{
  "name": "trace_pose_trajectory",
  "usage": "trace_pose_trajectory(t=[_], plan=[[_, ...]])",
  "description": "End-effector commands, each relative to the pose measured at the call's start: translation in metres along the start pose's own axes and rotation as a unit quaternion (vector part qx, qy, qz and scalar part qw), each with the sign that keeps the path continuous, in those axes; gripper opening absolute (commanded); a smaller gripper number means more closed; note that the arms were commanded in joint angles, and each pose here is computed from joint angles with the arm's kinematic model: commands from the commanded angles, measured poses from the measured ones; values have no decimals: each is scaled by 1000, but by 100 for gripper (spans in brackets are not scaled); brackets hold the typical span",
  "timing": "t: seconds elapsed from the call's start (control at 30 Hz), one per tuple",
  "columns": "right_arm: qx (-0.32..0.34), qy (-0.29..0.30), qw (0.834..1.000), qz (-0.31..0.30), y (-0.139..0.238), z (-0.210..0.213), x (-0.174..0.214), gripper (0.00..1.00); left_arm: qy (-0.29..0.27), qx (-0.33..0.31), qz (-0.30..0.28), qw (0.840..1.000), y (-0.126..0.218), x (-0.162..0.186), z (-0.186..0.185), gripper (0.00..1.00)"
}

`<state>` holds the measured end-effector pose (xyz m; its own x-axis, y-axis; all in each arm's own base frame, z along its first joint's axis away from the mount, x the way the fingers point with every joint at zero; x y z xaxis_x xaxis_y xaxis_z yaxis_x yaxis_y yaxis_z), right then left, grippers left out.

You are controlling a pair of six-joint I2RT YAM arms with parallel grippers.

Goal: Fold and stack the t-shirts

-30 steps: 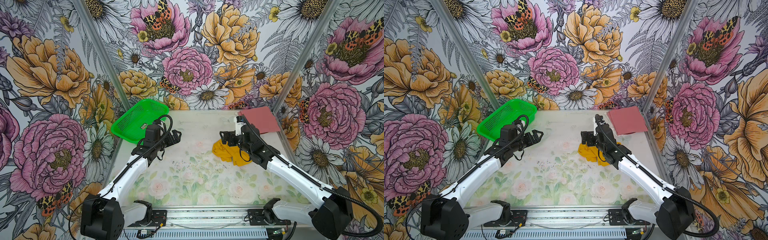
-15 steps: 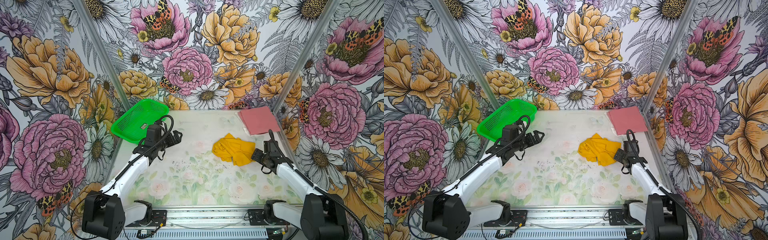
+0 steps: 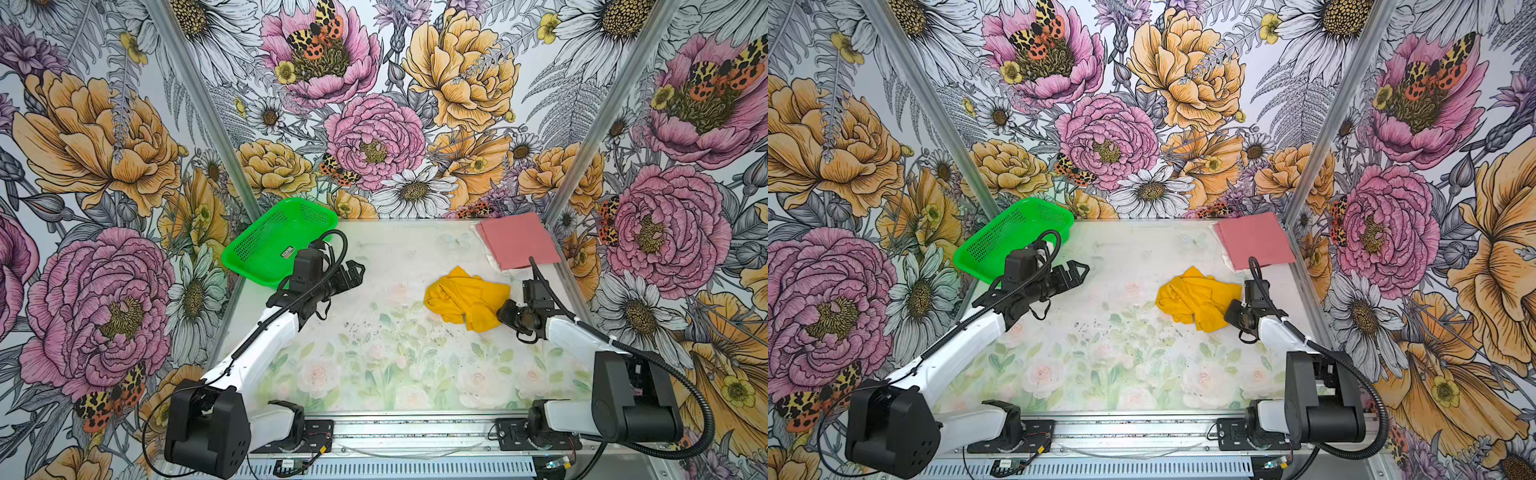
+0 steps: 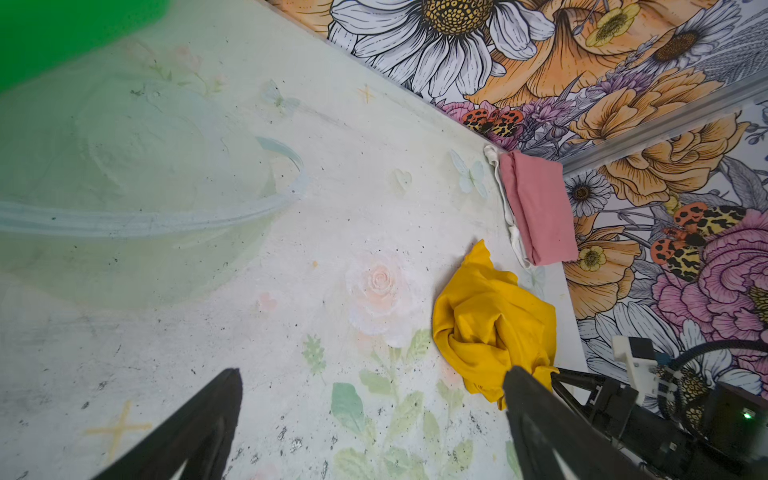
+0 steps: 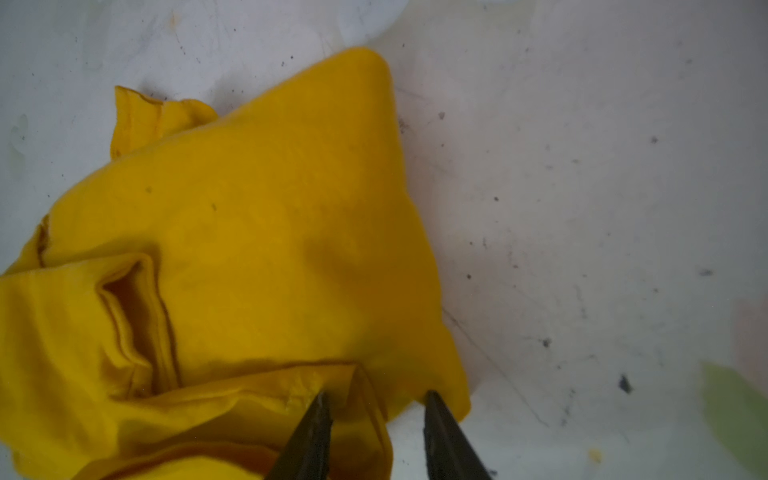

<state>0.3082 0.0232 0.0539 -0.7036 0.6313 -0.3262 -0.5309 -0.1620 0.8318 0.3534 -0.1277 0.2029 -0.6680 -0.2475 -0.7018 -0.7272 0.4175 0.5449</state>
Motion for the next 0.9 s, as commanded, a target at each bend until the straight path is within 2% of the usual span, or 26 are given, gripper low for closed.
trace_pose_trajectory(t=[0.0, 0.1, 0.27, 0.3, 0.4, 0.5, 0.63, 0.87], plan=[[-70, 28, 996, -40, 19, 45, -23, 17, -6, 6, -6, 1000, 1, -1, 2, 99], [-99, 53, 991, -67, 41, 65, -27, 0, -4, 8, -4, 1000, 0, -1, 2, 99], [-119, 67, 986, -93, 66, 77, -33, 0, -3, 10, -1, 1000, -2, 1, 1, 99], [-121, 73, 986, -87, 65, 78, -31, 4, -3, 10, -2, 1000, -2, 1, 1, 99], [-140, 93, 985, -45, 54, 85, -21, 29, -2, 11, -1, 1000, -2, 1, 1, 99], [-152, 113, 982, 7, 35, 91, -6, 44, -2, 12, 0, 1000, -2, 2, 1, 99], [-142, 139, 979, 40, 17, 91, 7, 53, -2, 12, -1, 1000, -1, 2, 1, 99], [-128, 160, 977, 59, 3, 92, 21, 50, 1, 10, -3, 1000, 1, 3, 4, 99]])
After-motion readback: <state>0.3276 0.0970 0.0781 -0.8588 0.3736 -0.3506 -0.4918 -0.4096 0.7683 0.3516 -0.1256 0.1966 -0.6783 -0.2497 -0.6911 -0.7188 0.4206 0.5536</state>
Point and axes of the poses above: each gripper's point midway between its finger pads, its own y axis back along the fingers, its own z axis along the line the jaws close on, x = y × z, the point moved 1 cm from there along y, back along the fingers, and after that the axes turned 10 degrees about -y, right-handed, at the moved point
